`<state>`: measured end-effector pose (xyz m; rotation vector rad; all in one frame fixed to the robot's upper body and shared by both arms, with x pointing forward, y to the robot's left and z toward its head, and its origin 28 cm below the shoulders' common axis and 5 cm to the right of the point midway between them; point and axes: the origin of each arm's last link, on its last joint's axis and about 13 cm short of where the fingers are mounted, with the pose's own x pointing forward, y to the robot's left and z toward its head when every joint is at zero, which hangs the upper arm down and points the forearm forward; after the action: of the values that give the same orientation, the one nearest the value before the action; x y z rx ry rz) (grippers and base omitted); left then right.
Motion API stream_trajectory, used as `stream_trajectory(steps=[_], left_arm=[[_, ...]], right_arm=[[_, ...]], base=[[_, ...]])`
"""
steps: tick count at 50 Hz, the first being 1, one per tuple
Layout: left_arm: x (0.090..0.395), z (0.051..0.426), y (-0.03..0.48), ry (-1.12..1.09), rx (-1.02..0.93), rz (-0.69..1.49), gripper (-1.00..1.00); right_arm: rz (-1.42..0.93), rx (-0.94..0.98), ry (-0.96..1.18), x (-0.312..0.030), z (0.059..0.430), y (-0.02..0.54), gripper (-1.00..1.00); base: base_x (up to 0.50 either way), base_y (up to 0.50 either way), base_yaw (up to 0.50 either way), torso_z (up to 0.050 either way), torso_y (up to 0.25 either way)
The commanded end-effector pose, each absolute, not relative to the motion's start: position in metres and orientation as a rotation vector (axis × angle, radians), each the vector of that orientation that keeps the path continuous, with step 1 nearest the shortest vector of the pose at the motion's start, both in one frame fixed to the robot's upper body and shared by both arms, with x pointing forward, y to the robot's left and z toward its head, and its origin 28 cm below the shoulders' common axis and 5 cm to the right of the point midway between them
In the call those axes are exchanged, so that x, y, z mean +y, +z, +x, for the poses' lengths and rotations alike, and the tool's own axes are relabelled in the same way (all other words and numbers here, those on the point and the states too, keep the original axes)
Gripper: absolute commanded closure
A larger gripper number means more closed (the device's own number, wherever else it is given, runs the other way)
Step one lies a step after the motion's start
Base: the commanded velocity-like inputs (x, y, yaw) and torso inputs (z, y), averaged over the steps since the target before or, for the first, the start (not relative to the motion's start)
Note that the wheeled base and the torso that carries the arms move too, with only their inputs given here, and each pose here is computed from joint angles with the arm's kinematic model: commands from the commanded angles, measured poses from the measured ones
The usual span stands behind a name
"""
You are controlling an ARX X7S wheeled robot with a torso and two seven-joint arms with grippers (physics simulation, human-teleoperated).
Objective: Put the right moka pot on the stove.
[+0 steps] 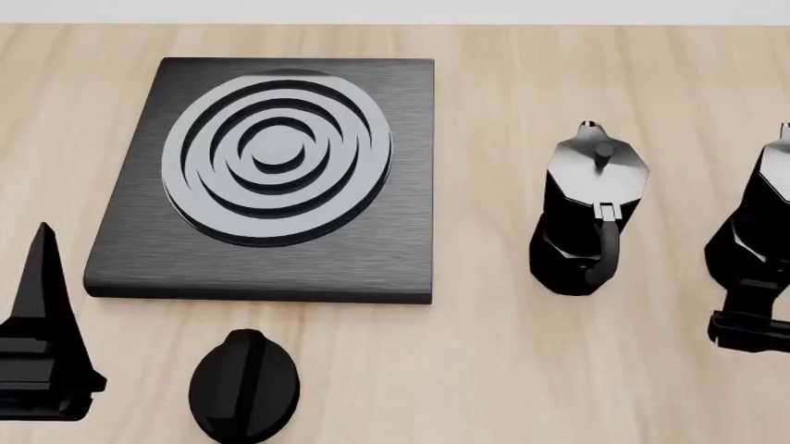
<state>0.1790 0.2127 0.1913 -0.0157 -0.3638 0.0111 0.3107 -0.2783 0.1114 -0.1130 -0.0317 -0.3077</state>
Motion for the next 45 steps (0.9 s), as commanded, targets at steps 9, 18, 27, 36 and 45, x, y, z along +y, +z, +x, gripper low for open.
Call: stream_trajectory(steps=[9,18,27,36,45], left_arm=[[0.212,0.179,0.191,0.011,-0.361,-0.014,-1.0],[0.212,0.18,0.191,0.011,-0.359,-0.011,-1.0],[0.212,0.18,0.19,0.007,-0.361,-0.009,-1.0],[0.212,0.179,0.191,0.004,-0.362,-0.01,-1.0],[0.212,0.179,0.191,0.004,-0.363,-0.008,-1.0]], right_arm=[[-0.103,-0.047,-0.309,-0.279,0.311,0.111,1.0],[-0.101,-0.072,-0.302,-0.274,0.302,0.122,1.0],[-0.092,-0.15,-0.262,-0.263,0.276,0.144,1.0],[-0.088,-0.21,-0.255,-0.252,0.244,0.164,1.0],[-0.094,-0.253,-0.235,-0.241,0.216,0.167,1.0]], base=[[0.0,0.0,0.0,0.0,0.0],[0.0,0.0,0.0,0.0,0.0],[0.0,0.0,0.0,0.0,0.0],[0.0,0.0,0.0,0.0,0.0],[0.0,0.0,0.0,0.0,0.0]])
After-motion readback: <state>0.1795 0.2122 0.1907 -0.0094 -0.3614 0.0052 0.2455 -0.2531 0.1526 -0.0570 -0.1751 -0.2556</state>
